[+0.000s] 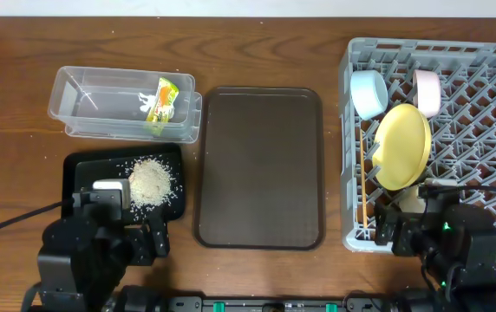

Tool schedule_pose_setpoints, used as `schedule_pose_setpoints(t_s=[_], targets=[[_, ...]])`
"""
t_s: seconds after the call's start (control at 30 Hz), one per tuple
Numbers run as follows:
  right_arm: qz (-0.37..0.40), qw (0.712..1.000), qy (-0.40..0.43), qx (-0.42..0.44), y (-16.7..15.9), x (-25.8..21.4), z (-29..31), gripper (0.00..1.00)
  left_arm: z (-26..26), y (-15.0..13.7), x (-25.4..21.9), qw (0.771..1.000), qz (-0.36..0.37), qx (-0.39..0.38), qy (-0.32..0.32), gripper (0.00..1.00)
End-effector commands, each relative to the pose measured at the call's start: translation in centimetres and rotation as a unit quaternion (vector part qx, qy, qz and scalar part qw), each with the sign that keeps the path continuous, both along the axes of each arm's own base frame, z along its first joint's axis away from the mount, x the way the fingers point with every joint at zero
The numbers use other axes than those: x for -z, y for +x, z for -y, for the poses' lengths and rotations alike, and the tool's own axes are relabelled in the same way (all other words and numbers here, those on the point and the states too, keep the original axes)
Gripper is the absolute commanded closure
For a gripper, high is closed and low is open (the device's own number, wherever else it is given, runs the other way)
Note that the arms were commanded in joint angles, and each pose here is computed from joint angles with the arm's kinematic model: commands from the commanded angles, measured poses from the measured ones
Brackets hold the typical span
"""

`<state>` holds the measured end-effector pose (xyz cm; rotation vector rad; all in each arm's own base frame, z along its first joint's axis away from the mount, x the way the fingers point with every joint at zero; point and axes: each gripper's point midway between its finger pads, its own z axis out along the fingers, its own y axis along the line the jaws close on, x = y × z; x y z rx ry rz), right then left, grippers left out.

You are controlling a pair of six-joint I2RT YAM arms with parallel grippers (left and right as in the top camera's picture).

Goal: Sort waste into correct bins and load items into the dishwasher rack

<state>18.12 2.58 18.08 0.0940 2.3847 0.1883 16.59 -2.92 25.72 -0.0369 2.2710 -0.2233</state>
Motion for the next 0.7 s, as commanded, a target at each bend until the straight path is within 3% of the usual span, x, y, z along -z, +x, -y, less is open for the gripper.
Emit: schedule_pose_setpoints(t_s=[0.0,0.67], targets=[[-0.017,1.0,0.002,0.008,-0.64,0.68,0.19,0.01,-0.18,0.01,0.37,1.0,-0.003,-0.001,0.008,0.09],[-0.037,0.999,0.0,0.008,-1.39,1.33,0.27,0.01,-0.18,0.01,0.37,1.0,-0.003,-0.001,0.008,0.05]])
